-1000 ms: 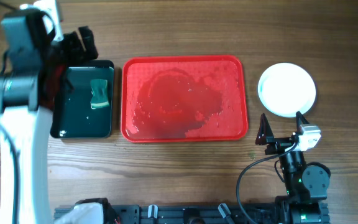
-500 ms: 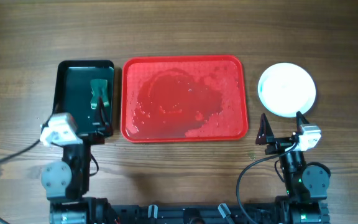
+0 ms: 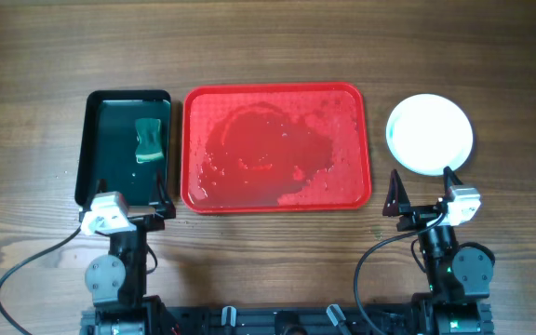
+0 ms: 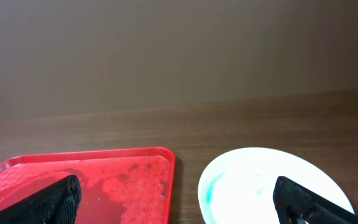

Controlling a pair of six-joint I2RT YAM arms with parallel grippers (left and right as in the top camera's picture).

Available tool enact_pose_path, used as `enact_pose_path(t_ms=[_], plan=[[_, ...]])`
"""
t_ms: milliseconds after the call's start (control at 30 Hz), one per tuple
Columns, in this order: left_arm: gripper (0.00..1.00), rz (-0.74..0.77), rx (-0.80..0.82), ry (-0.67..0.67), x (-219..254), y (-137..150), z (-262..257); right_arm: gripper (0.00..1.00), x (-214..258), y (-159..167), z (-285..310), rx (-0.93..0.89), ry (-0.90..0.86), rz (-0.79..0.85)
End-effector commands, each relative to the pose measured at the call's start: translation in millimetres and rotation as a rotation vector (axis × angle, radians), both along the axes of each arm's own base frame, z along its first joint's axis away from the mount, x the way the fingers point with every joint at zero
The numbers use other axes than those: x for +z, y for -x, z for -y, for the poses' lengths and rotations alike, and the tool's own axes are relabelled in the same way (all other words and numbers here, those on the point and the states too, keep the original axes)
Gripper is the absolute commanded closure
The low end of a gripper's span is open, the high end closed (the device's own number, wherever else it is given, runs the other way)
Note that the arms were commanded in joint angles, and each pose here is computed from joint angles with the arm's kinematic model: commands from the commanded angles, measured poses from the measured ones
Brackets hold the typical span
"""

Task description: Clean dirty plates on tray and stack at the side

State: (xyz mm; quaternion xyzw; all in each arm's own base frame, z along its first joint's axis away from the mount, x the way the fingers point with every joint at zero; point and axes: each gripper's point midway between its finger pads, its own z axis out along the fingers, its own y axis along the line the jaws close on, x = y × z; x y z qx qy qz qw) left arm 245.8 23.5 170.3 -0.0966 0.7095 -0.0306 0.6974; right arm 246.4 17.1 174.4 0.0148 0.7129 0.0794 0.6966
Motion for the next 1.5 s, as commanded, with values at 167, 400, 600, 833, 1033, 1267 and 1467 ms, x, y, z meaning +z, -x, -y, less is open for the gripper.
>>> enact_pose_path(t_ms=[167, 400, 600, 833, 1033, 1267, 1467], plan=[[0.00, -0.049, -0.080, 0.007, -13.7, -0.2, 18.5, 0.00, -1.3, -0.3, 2.7, -0.015, 0.000, 0.002], [0.00, -0.051, -0.080, 0.007, -14.1, -0.3, 18.4, 0.00, -1.2, -0.3, 2.7, -0.015, 0.000, 0.003], [0.00, -0.051, -0.080, 0.007, -14.1, -0.3, 18.4, 0.00, -1.2, -0.3, 2.7, -0.015, 0.000, 0.003], [0.00, -0.051, -0.080, 0.007, -14.1, -0.3, 18.4, 0.00, -1.3, -0.3, 2.7, -0.015, -0.001, 0.002], [0.00, -0.051, -0.080, 0.007, -14.1, -0.3, 18.4, 0.00, -1.3, -0.3, 2.7, -0.015, 0.000, 0.002], [0.00, -0.051, -0.080, 0.007, -14.1, -0.3, 18.4, 0.00, -1.2, -0.3, 2.7, -0.015, -0.001, 0.003], [0.00, -0.051, -0.080, 0.007, -14.1, -0.3, 18.4, 0.00, -1.2, -0.3, 2.7, -0.015, -0.001, 0.003]])
